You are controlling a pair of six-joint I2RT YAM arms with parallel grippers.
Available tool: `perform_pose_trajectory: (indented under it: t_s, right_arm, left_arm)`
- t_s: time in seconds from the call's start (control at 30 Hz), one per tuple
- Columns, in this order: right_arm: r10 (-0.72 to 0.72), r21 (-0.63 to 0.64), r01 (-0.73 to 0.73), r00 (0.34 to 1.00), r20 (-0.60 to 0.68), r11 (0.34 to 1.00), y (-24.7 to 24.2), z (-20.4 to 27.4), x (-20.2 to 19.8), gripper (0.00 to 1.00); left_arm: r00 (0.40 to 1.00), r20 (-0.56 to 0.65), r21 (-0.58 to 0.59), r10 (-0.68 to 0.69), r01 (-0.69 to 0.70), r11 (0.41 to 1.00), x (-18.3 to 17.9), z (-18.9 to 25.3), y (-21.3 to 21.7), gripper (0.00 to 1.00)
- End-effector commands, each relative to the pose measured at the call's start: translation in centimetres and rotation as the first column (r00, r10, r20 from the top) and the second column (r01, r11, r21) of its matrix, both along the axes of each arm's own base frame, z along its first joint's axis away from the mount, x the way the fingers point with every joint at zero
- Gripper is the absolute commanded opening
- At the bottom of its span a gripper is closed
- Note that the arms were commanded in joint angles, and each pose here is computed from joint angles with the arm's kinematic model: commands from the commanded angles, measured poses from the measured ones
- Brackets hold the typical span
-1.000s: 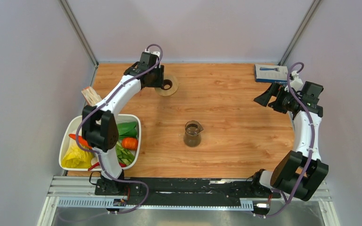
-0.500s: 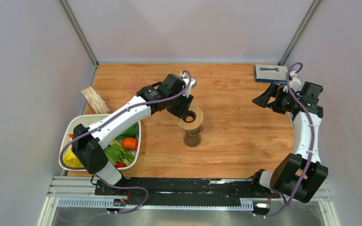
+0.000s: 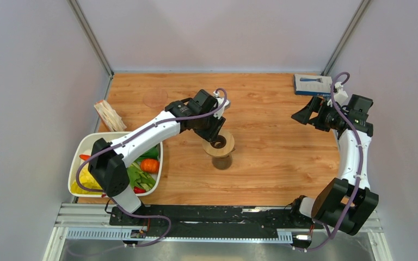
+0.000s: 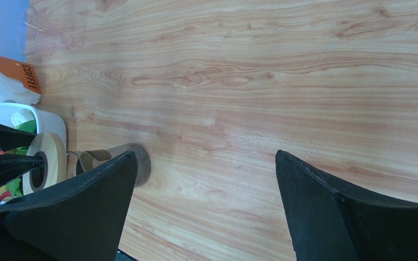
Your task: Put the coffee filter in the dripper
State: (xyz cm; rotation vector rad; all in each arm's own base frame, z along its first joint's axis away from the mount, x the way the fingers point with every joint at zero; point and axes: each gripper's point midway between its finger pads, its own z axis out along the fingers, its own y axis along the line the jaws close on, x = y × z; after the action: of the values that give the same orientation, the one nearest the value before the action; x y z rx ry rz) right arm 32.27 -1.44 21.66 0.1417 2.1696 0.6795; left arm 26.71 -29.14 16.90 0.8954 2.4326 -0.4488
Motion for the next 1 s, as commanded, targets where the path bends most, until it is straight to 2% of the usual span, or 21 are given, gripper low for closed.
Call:
perform_pose_trajectory:
  t_s: [0.0,0.97]
  right_arm:
    - [0.037,-0.020,-0.036,0.998,0.059,0.999,0.5,1.3,0.0,1.00]
    - [0.038,-0.016,-0.037,0.998,0.056,0.999,0.5,1.1,0.1,1.00]
  left_arm:
    - [0.999,0.047,-0.070,-0.023,0.026,0.997,1.1,2.0,-1.9,0.29]
    - [0.994,0.097,-0.014,-0.055,0.057,0.998,0.8,-0.2,-2.9,0.35]
